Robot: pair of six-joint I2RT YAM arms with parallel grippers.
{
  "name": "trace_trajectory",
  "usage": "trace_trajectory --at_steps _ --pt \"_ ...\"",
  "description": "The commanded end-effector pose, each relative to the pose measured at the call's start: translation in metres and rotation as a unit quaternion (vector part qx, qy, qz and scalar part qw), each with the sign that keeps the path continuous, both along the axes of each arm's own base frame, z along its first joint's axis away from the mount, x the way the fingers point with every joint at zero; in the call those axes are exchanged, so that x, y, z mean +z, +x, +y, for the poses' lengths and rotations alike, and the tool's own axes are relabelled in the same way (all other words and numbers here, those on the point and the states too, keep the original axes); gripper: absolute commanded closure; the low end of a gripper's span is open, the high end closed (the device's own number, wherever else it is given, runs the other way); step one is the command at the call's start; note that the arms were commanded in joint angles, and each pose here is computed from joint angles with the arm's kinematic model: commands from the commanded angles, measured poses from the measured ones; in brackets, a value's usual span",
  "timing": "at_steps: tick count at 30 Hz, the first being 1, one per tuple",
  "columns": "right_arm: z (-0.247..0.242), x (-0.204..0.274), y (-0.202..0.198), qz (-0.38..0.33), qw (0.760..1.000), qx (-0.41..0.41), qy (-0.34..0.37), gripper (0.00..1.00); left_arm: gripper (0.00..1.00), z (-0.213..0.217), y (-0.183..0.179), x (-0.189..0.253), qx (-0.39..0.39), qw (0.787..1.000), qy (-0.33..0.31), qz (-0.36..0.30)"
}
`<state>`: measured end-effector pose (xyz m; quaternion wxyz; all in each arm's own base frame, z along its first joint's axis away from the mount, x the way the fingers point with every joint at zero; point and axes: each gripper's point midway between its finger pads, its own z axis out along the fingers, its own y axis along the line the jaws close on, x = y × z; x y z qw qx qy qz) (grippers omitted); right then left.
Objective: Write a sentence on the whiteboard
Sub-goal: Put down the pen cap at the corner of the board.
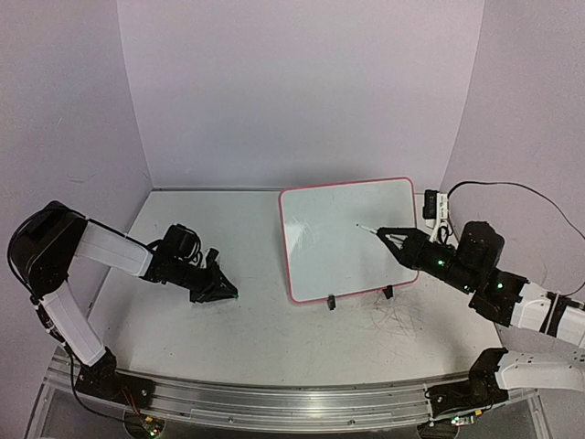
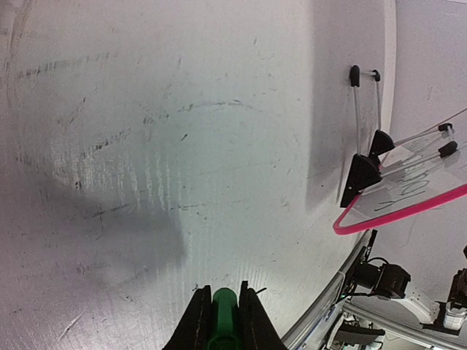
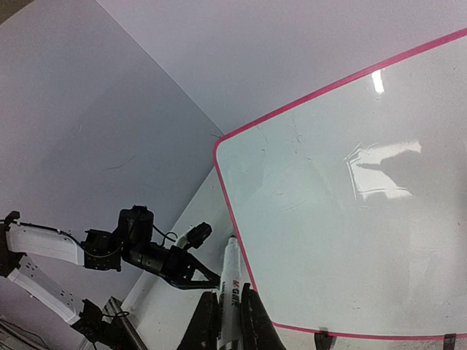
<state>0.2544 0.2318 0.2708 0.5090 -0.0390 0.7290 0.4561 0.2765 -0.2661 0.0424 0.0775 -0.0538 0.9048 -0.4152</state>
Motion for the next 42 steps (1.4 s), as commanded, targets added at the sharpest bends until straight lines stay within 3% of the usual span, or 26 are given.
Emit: trace_trajectory --at_steps 1,13,20,26,34,42 --pt "0.01 0.022 -0.001 -0.027 0.999 0.025 0.008 1.0 0.86 0.004 -0.007 -0.015 -0.009 1.0 0.021 0.004" --pt "-0.027 0.009 0.006 -0.014 0.997 -0.069 0.028 1.0 0.8 0.014 -0.011 -0.036 -0.002 0.998 0.052 0.019" --pt "-0.038 0.031 -0.012 -0.075 0.995 -0.061 0.038 1.0 0.71 0.019 -0.011 -0.04 0.007 0.997 0.068 0.021" --pt "-0.044 0.029 -0.013 -0.072 0.994 -0.073 0.034 1.0 0.65 0.026 -0.007 -0.035 0.007 0.995 0.098 0.009" --pt "-0.043 0.012 -0.007 -0.033 0.996 -0.082 0.016 1.0 0.43 0.032 -0.005 0.003 0.0 0.994 0.1 -0.05" --pt "-0.052 0.018 -0.004 -0.017 0.994 -0.106 -0.011 1.0 0.18 0.038 0.007 0.069 0.029 0.986 0.077 -0.142"
